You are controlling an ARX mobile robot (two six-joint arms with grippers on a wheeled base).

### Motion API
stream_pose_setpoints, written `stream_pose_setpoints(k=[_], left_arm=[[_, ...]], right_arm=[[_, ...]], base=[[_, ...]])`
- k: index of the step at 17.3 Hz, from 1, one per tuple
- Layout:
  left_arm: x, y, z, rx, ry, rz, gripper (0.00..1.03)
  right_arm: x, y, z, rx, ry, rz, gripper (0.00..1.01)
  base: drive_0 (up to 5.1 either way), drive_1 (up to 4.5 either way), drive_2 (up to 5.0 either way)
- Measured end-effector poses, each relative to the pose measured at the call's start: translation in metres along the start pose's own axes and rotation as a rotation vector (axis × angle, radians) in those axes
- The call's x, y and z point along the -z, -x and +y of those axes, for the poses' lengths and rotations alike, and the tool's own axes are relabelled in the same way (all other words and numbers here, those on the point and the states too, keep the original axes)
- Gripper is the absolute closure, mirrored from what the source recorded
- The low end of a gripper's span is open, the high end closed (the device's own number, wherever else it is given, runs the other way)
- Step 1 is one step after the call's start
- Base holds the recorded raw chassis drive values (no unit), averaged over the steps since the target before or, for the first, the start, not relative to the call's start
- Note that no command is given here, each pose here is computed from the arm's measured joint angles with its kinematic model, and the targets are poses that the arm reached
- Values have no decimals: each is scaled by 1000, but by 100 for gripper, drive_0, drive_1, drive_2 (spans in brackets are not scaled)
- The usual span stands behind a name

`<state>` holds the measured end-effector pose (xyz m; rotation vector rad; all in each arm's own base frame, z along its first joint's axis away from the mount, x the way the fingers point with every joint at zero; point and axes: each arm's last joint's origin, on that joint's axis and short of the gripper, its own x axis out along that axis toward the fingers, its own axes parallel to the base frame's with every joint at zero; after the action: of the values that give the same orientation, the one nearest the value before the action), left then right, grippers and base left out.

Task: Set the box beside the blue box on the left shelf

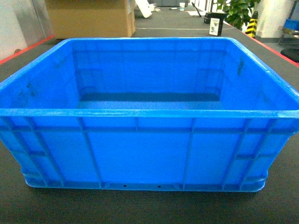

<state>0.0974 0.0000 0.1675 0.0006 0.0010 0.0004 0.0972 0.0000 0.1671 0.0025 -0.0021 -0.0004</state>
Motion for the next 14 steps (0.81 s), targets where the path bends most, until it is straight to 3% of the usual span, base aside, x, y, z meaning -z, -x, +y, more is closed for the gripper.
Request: stream_pose_setpoints(k=[14], left_arm=[[0, 0, 0, 0, 0, 0, 5]], right_arm=[[0, 0, 0, 0, 0, 0, 3]], base=[[0, 0, 0]])
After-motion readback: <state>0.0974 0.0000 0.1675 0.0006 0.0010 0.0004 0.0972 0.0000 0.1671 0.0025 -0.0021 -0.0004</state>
